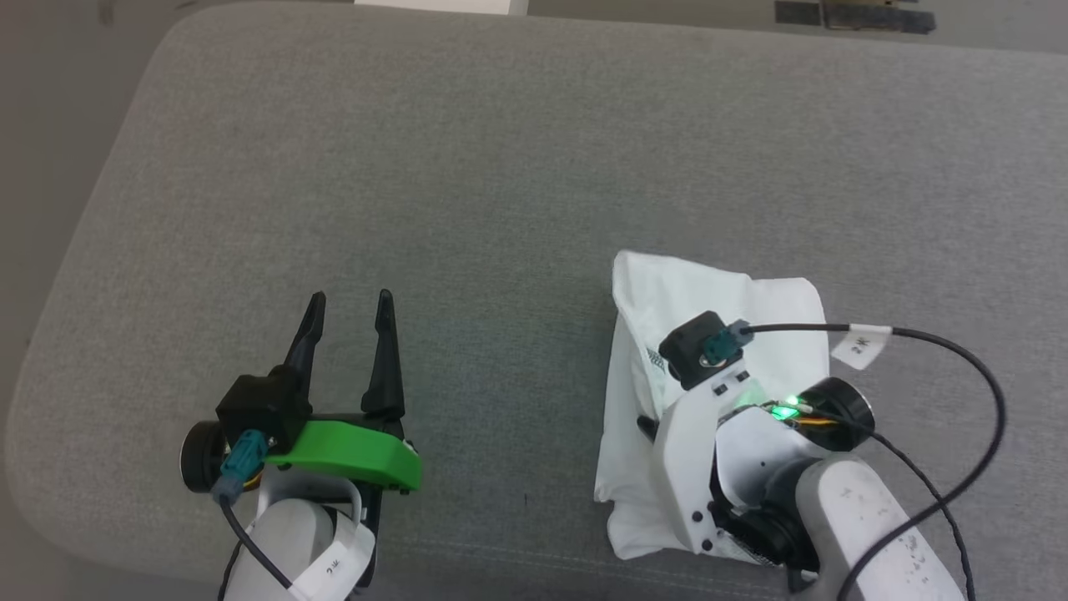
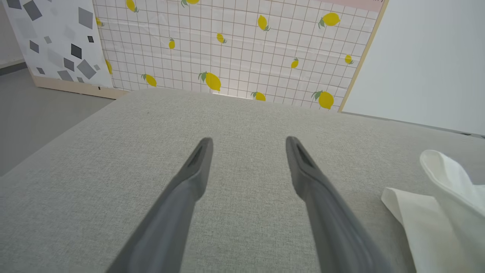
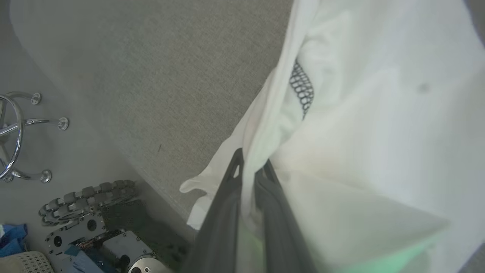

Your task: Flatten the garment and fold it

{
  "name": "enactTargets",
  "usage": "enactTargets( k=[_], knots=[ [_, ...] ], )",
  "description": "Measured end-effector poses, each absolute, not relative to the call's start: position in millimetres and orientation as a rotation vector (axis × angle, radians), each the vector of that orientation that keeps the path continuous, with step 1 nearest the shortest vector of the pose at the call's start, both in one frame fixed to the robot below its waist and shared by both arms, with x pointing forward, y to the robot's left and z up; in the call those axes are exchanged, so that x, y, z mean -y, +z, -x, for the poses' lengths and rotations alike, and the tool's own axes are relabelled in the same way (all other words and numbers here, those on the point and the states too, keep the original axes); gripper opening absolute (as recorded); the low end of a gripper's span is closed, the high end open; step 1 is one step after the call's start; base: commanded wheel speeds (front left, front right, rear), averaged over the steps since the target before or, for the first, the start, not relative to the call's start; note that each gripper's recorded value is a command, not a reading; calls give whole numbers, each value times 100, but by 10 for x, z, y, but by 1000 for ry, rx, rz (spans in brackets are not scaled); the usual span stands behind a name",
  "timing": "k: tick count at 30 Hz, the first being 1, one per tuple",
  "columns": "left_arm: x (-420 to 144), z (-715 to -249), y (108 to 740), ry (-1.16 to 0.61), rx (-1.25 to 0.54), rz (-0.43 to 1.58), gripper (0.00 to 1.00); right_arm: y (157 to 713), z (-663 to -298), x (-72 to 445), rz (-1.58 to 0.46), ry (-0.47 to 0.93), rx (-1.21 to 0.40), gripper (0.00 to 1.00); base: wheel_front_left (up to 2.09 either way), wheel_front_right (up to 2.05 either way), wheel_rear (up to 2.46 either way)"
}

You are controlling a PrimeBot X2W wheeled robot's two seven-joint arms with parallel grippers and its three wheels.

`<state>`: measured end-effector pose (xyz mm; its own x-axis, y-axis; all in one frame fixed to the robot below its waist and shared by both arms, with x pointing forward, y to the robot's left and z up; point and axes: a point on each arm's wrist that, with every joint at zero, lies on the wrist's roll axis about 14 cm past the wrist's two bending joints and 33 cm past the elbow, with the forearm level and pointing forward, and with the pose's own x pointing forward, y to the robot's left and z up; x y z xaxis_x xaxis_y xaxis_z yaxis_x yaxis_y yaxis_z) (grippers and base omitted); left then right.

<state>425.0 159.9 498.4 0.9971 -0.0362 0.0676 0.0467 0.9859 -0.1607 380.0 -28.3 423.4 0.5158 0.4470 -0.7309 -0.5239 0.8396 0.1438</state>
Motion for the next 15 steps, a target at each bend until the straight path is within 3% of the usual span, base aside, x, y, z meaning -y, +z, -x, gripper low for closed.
enactTargets(
  k=[7, 8, 9, 10, 15],
  knots=[
    [-1685, -4245, 4912, -10, 45, 161, 100, 3890, -3771, 217, 106, 615, -980, 0, 0, 0, 0],
    [-1691, -4244, 4904, -8, 43, 161, 100, 3872, -3770, 205, 103, 619, -988, 36, 0, 0, 0],
    [-1699, -4242, 4900, -4, 41, 160, 100, 3862, -3760, 191, 101, 625, -993, 56, 0, 0, 0],
    [-1702, -4241, 4901, -2, 42, 160, 100, 3859, -3750, 183, 99, 629, -996, 100, 0, 0, 0],
    [-1687, -4241, 4950, -7, 55, 162, 100, 4100, -3808, 93, 43, 652, -889, 100, 0, 0, 0]
  ],
)
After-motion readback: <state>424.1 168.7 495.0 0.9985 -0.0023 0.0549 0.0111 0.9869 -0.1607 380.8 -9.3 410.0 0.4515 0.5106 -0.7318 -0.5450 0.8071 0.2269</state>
